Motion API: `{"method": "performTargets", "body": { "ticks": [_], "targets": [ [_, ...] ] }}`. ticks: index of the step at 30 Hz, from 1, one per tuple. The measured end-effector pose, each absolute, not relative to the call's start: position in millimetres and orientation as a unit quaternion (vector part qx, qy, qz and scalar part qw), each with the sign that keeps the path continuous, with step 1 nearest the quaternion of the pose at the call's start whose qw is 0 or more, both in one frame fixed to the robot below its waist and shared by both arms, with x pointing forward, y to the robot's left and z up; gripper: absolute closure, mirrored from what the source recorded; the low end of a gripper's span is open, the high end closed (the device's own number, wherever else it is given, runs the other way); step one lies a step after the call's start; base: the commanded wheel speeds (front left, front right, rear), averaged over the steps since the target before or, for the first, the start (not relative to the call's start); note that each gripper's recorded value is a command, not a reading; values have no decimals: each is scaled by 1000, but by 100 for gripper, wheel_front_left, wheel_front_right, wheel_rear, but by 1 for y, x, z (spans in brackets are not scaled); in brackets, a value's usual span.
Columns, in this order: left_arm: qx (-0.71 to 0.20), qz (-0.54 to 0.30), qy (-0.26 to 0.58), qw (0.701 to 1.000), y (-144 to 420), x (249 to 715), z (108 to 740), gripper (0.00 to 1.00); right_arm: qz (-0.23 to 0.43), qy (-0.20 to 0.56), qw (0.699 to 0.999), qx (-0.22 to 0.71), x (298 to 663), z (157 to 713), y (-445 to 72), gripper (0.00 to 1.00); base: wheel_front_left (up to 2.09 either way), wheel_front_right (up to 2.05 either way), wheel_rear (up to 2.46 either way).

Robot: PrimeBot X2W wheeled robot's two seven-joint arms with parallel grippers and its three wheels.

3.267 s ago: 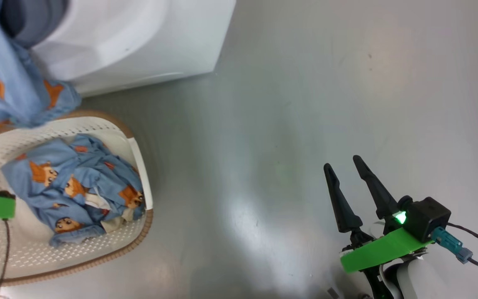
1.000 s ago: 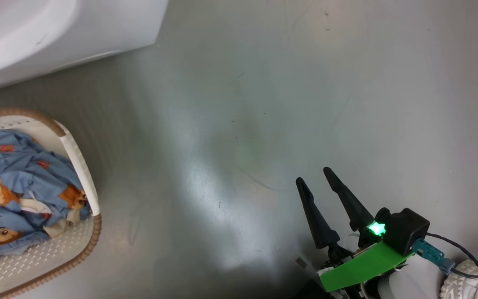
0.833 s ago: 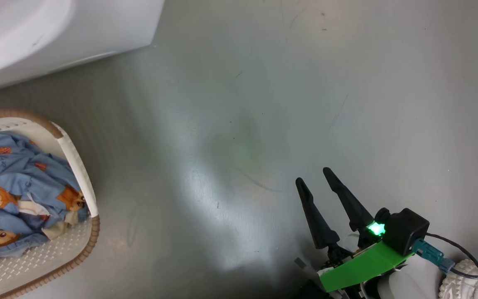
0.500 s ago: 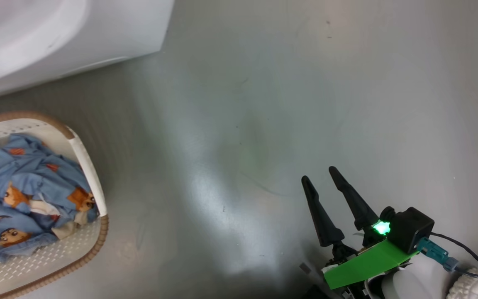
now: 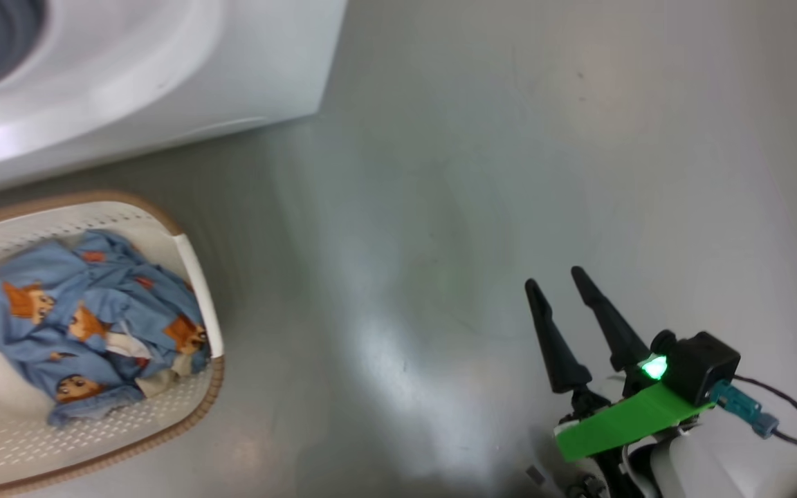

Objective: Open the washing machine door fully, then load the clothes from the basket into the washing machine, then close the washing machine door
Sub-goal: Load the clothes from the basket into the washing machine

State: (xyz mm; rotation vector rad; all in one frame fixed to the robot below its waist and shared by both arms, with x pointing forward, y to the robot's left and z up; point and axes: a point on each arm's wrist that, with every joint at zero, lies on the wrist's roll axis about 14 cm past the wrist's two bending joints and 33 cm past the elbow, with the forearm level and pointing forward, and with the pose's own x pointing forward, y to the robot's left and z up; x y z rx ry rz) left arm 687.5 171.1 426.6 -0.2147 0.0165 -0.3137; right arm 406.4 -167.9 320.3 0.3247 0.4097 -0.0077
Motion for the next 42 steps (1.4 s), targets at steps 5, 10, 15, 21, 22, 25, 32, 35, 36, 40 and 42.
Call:
{"method": "performTargets", "body": {
  "ticks": [5, 10, 15, 21, 22, 25, 32, 35, 36, 40, 42],
  "targets": [
    [-117, -156, -2, 981, 169, 667, 440, 0, 1, 192, 968, 160, 412, 327, -167, 0, 0, 0, 0],
    [-123, -154, -6, 980, 168, 643, 453, 0, 10, 181, 970, 160, 414, 337, -162, 0, 0, 0, 0],
    [-131, -154, -20, 979, 166, 618, 472, 0, 13, 163, 974, 157, 417, 351, -162, 0, 0, 0, 0],
    [-133, -147, -30, 980, 168, 580, 489, 0, 21, 134, 980, 145, 420, 374, -162, 0, 0, 0, 0],
    [-134, -144, -31, 980, 169, 573, 490, 0, 23, 129, 981, 141, 419, 378, -162, 0, 0, 0, 0],
    [-136, -130, -36, 981, 175, 553, 497, 0, 28, 114, 984, 138, 418, 391, -161, 0, 0, 0, 0],
    [-121, -112, -48, 985, 182, 502, 512, 0, 36, 80, 987, 131, 411, 420, -159, 0, 0, 0, 0],
    [-122, -96, -48, 987, 188, 479, 513, 0, 39, 67, 989, 127, 406, 431, -158, 0, 0, 0, 0],
    [-123, -89, -50, 987, 190, 473, 514, 0, 41, 63, 989, 124, 404, 434, -158, 0, 0, 0, 0],
    [-113, -62, -64, 990, 203, 444, 524, 0, 47, 42, 991, 118, 396, 450, -156, 0, 0, 0, 0],
    [-111, -46, -64, 991, 209, 432, 524, 0, 48, 34, 991, 119, 393, 456, -155, 0, 0, 0, 0]
  ]
}}
